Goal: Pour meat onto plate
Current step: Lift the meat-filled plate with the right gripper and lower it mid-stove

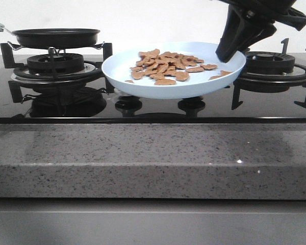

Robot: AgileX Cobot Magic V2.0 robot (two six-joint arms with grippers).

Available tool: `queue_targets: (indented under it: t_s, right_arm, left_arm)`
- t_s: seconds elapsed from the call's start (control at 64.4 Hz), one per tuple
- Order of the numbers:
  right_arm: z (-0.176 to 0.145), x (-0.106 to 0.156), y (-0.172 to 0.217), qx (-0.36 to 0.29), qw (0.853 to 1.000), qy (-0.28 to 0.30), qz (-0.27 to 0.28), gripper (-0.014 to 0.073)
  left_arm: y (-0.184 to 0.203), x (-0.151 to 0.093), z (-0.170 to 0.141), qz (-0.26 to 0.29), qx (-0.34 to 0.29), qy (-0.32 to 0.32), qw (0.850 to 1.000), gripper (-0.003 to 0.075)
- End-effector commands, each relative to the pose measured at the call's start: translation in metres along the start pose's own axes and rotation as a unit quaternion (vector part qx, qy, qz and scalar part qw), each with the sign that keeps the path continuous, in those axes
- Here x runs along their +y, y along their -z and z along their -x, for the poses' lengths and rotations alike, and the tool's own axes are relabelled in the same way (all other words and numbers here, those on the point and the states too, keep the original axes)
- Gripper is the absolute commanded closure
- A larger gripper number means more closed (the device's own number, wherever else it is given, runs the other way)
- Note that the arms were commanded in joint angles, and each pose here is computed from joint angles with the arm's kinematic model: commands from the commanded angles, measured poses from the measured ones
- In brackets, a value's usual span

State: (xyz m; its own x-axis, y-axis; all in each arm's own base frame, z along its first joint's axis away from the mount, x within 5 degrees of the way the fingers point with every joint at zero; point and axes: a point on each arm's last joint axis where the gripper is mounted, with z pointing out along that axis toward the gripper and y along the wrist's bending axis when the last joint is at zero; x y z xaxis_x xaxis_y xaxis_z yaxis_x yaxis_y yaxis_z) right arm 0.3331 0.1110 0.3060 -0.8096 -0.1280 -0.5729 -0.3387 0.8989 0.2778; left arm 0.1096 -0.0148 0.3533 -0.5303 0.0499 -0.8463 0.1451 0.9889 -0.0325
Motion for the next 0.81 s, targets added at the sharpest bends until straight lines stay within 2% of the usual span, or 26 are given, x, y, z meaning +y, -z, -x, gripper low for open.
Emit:
queue_targets:
  t_s: [0.0, 0.202, 0.403, 0.605, 0.791]
  right_arm:
    - [0.012, 0.009, 0.024, -0.056, 0.998, 0.004, 0.01, 0.0713]
    - [0.012, 0.009, 0.024, -0.058, 0.998, 0.004, 0.009, 0.0713]
    - [0.024, 0.008, 0.029, -0.091, 0.996, 0.004, 0.004, 0.0713]
    - [0.06, -0.002, 0.037, -0.119, 0.993, -0.018, 0.012, 0.0713]
    - [0.091, -0.017, 0.02, -0.119, 0.992, -0.035, 0.027, 0.0713]
  left_arm:
    - [0.006, -0.002, 0.013, -0.006, -0.047, 0.009, 0.999, 0.0155]
    - [0.006, -0.003, 0.01, -0.012, -0.033, 0.012, 0.999, 0.0154]
    - [0.006, -0.003, 0.01, -0.012, -0.034, 0.012, 0.999, 0.0154]
    - [0.006, -0.003, 0.01, -0.011, -0.035, 0.012, 0.999, 0.0154]
    - [0.006, -0.003, 0.011, -0.011, -0.036, 0.012, 0.999, 0.0154]
